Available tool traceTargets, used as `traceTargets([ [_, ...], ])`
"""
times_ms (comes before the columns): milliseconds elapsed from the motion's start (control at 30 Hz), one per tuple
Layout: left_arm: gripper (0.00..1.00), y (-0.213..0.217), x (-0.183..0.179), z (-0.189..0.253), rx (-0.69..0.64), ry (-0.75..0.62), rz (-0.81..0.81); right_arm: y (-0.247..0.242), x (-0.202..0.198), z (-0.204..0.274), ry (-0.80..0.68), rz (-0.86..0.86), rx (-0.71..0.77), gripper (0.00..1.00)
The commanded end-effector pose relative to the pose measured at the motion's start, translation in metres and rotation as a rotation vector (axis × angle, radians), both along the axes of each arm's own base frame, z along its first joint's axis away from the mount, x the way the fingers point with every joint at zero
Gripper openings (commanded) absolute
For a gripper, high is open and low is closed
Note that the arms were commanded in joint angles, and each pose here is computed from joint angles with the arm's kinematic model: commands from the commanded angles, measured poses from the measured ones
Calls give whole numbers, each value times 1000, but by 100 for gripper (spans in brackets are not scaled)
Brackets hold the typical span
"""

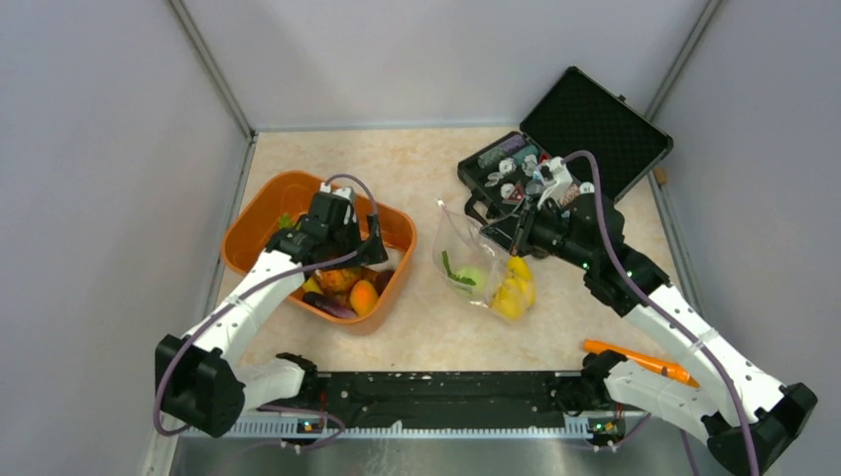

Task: Place the food in the zip-top bag and seal the zipper
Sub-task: Move the bin to the center of the board.

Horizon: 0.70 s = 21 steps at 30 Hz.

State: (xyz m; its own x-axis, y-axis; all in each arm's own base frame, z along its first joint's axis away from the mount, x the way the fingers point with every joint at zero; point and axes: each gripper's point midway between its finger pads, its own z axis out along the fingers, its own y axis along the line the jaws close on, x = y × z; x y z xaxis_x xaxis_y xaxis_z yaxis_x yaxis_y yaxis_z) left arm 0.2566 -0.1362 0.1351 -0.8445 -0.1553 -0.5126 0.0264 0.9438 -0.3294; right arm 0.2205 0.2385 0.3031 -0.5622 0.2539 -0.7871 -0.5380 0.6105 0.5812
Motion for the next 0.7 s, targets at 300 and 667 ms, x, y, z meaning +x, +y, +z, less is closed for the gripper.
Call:
traceTargets([
  [300, 99, 84, 65, -15, 262, -101, 446, -3, 25, -1, -42, -68, -83, 0],
  [667, 89, 17, 55, -6, 20, -40, 120, -9, 34, 7, -69, -111, -112, 0],
])
